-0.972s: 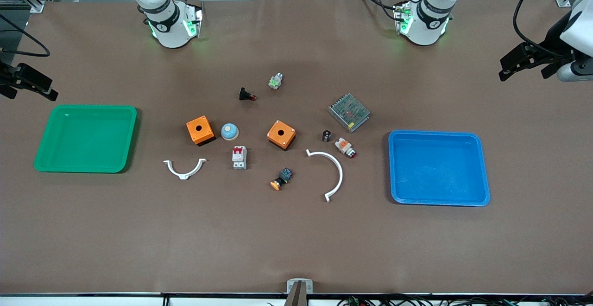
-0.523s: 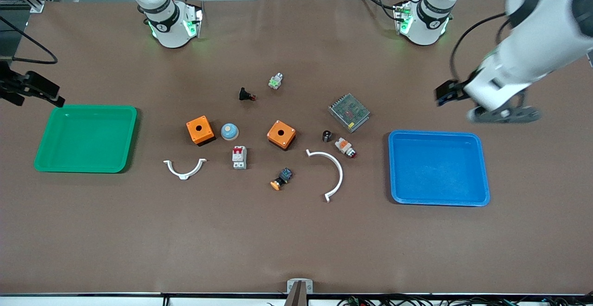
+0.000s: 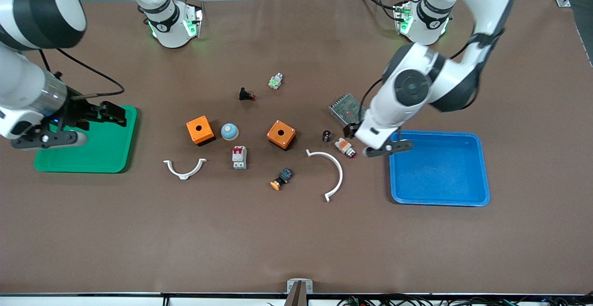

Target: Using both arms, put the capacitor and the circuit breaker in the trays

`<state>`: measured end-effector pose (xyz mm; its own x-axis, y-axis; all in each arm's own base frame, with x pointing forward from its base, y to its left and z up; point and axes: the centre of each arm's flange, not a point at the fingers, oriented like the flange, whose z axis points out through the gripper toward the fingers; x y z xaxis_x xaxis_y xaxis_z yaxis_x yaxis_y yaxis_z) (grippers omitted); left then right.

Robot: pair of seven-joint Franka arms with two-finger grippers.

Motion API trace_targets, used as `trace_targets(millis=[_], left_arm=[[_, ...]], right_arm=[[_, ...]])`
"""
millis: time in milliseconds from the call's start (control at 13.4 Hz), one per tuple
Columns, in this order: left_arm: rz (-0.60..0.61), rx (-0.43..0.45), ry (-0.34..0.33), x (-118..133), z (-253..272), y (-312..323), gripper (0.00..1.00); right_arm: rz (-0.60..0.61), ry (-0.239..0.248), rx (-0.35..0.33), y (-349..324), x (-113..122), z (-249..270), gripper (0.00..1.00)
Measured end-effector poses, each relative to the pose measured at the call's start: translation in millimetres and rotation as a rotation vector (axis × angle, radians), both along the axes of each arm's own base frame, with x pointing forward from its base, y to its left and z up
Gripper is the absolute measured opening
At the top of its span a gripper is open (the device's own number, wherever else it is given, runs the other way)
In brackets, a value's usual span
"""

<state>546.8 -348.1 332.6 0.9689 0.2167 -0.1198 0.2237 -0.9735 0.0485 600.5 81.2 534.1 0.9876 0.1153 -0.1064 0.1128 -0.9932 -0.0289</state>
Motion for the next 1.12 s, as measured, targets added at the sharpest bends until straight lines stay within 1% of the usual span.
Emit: trace_targets(millis=[150,224,299,374,449,523,598,673,748,822,897,972,1047,1121], left_arm=[[0.076,-0.009,0.005,-10,-42,-30,0.96],[0.105,-0.01,0.016,-17,-62,-43,0.91],[0.124,-0.009,0.026,-23,-79,-53,0.91],[0.14,-0.004,0.035,-29,-94,-60,0.86],[0.154,0.004,0.042,-34,-106,-65,0.86],[0.164,0.007,0.048,-38,-115,-69,0.81],[0.173,0.005,0.052,-40,-121,-73,0.8],[0.179,0.005,0.056,-43,-127,-75,0.75],[0.18,0.005,0.06,-45,-131,-77,0.75],[0.18,0.006,0.064,-46,-135,-78,0.69],[0.18,0.006,0.065,-46,-136,-78,0.59],[0.181,0.007,0.065,-46,-136,-77,0.59],[0.182,0.007,0.064,-45,-137,-77,0.52],[0.184,0.009,0.063,-44,-137,-75,0.41]], right_arm=[[0.058,0.026,-0.006,44,2,-26,1.0],[0.07,0.03,-0.011,71,2,-38,1.0],[0.071,0.031,-0.016,97,1,-50,1.0],[0.063,0.024,-0.021,122,0,-63,1.0],[0.045,0.006,-0.022,149,0,-79,0.99],[0.034,-0.005,-0.024,171,0,-96,0.99],[0.038,-0.007,-0.026,189,-1,-113,0.99],[0.046,-0.009,-0.027,203,-2,-130,0.98],[0.048,-0.02,-0.024,215,-2,-147,0.98],[0.041,-0.039,-0.016,223,-1,-165,0.98],[0.034,-0.058,-0.008,229,-1,-187,0.98],[0.032,-0.069,-0.003,232,-3,-209,0.98],[0.033,-0.078,0.0,234,-5,-230,0.98],[0.034,-0.086,0.002,236,-7,-252,0.98]])
